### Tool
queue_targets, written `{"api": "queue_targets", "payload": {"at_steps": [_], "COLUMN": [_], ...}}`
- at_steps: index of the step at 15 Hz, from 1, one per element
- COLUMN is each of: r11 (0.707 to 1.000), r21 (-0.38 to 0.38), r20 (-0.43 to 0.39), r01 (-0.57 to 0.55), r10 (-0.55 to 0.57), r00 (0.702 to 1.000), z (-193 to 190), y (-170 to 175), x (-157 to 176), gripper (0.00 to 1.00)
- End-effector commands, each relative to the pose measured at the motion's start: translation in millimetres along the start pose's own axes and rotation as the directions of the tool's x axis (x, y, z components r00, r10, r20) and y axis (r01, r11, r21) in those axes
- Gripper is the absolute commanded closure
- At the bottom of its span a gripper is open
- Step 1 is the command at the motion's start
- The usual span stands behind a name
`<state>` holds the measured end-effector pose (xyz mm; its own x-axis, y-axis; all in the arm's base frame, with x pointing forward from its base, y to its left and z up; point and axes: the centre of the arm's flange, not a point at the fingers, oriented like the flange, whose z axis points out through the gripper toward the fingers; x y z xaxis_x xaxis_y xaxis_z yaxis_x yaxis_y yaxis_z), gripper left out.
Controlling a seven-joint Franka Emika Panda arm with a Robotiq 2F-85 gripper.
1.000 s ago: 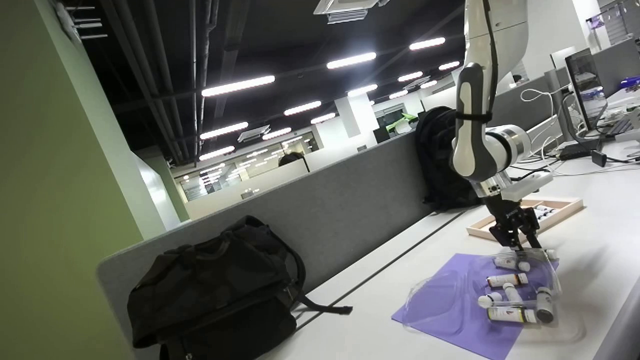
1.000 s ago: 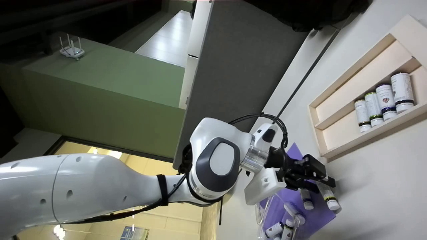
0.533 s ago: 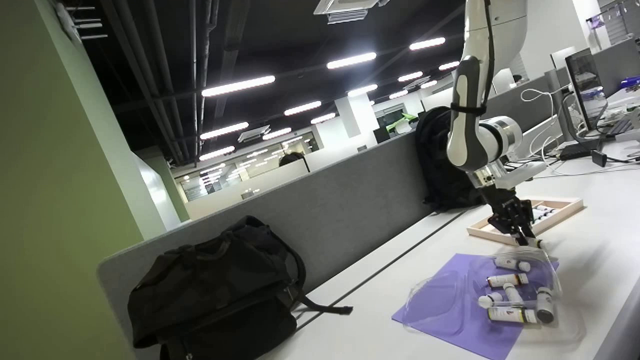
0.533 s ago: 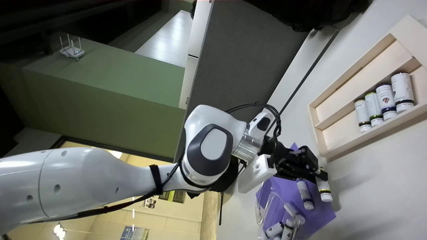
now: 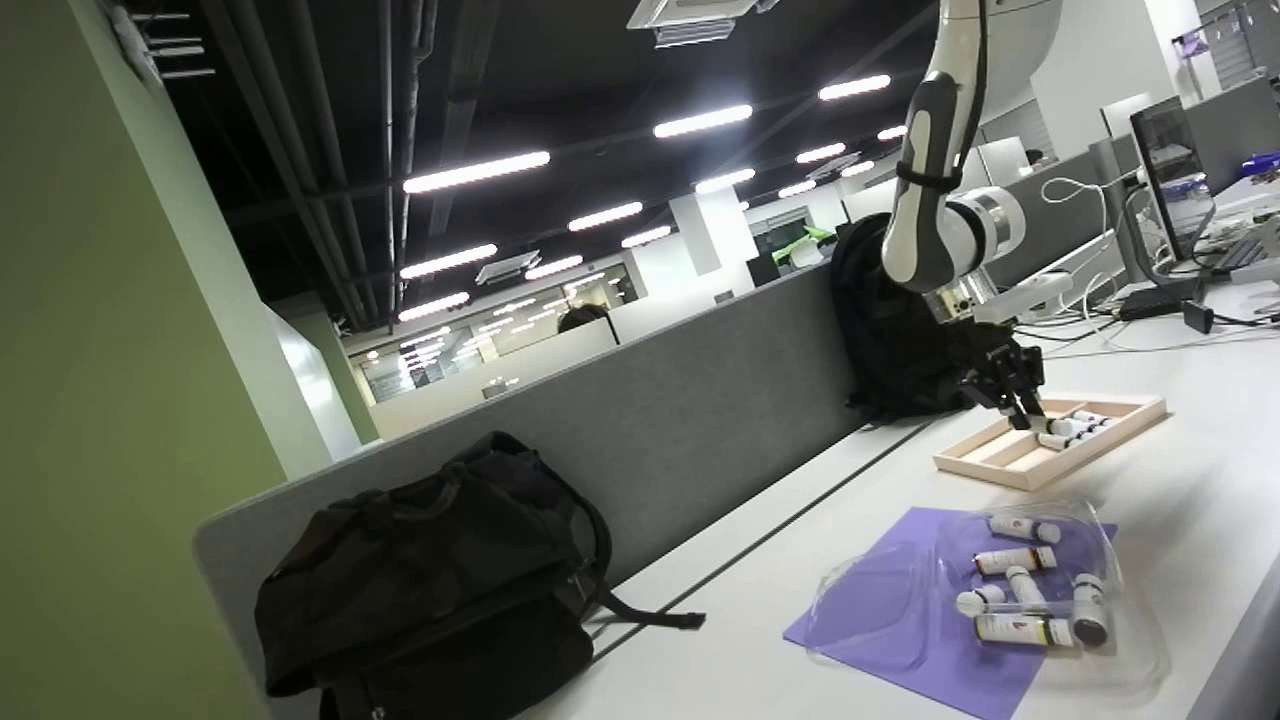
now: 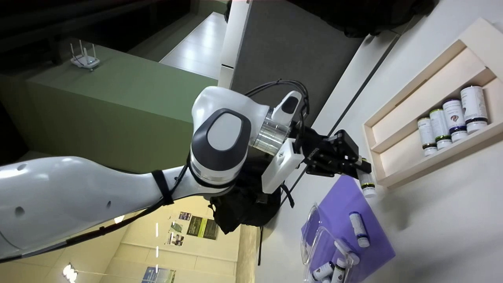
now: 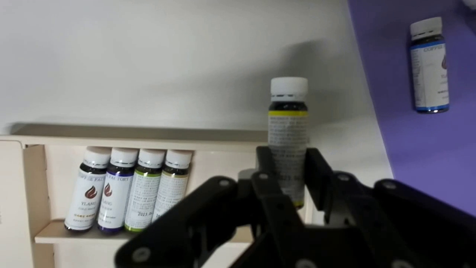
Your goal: Take the right bottle from the table and put it in the bottom compartment of the box
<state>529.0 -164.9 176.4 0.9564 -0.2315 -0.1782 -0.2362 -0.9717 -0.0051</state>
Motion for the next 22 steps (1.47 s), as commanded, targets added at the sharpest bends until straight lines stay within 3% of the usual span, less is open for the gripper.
{"api": "queue_targets", "payload": {"at_steps": [1, 3, 4, 9, 16, 22], "r11": [1.0, 1.0, 1.0, 0.998, 0.999, 0.999], "r21": [0.0, 0.0, 0.0, 0.007, -0.012, 0.004], "r20": [0.002, 0.004, 0.004, -0.089, -0.19, -0.1], "r01": [0.001, 0.004, 0.004, -0.059, -0.053, -0.051], "r10": [-0.001, -0.004, -0.004, 0.059, 0.05, 0.051], "r00": [1.0, 1.0, 1.0, 0.994, 0.98, 0.994], "z": [1, 2, 2, 1, 35, 43], "y": [-1, -2, -2, 27, 26, 17], "x": [0, 0, 0, 47, 59, 55], "gripper": [0.64, 0.64, 0.89, 0.89, 0.89, 0.89]}}
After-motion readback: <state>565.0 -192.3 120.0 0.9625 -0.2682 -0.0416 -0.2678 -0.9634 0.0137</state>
